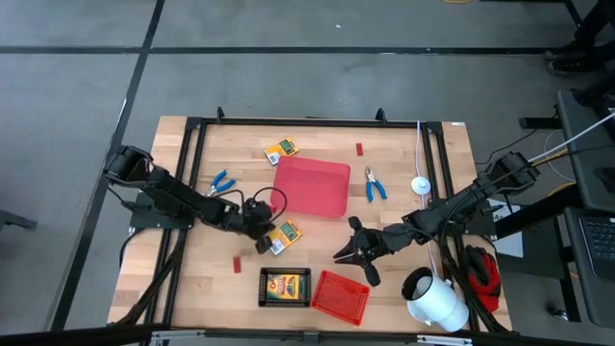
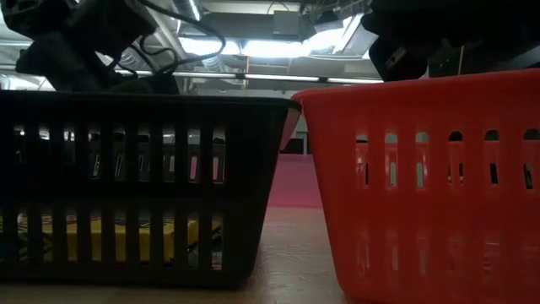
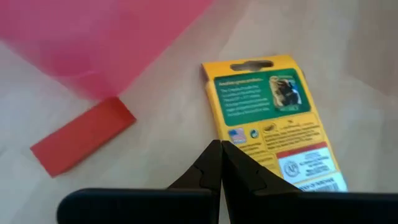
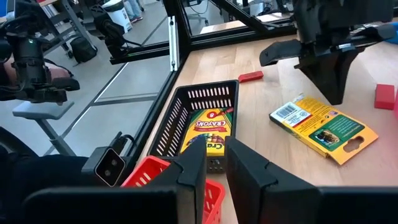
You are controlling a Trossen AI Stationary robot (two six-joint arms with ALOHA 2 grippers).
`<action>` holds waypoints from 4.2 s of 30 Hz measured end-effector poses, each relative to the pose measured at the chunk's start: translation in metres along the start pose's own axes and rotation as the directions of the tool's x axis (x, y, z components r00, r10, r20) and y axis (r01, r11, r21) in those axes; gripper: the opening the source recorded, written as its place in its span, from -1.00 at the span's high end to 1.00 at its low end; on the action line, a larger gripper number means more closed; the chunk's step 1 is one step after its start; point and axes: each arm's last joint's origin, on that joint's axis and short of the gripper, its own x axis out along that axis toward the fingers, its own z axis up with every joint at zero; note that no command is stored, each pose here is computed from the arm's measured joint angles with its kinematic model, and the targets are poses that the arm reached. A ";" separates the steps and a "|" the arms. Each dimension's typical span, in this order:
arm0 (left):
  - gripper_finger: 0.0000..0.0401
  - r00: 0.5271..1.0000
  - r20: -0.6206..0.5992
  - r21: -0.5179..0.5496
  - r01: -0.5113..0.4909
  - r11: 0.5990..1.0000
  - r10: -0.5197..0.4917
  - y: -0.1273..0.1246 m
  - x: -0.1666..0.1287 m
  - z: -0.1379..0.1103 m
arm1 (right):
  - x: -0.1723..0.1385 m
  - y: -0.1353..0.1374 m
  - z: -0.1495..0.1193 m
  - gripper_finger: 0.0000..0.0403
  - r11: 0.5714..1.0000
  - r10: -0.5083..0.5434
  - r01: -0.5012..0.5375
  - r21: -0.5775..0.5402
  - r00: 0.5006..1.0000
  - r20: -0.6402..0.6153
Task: Pick & Place School Supplies
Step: Put the crayon box into the black bin
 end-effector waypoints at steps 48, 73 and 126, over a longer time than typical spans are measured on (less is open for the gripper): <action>0.99 0.995 -0.009 -0.006 -0.104 0.995 0.104 0.001 0.011 -0.012 | 0.000 0.001 0.003 0.69 1.000 0.008 -0.008 0.009 1.000 0.030; 0.99 0.993 0.118 -0.111 0.030 0.993 -0.016 0.026 0.011 -0.036 | 0.008 -0.002 -0.007 0.69 0.998 -0.007 0.006 -0.064 1.000 -0.006; 0.99 0.979 0.140 -0.046 0.158 0.986 -0.150 0.013 0.025 -0.031 | 0.013 -0.007 -0.010 0.69 0.997 -0.023 0.022 -0.072 1.000 -0.006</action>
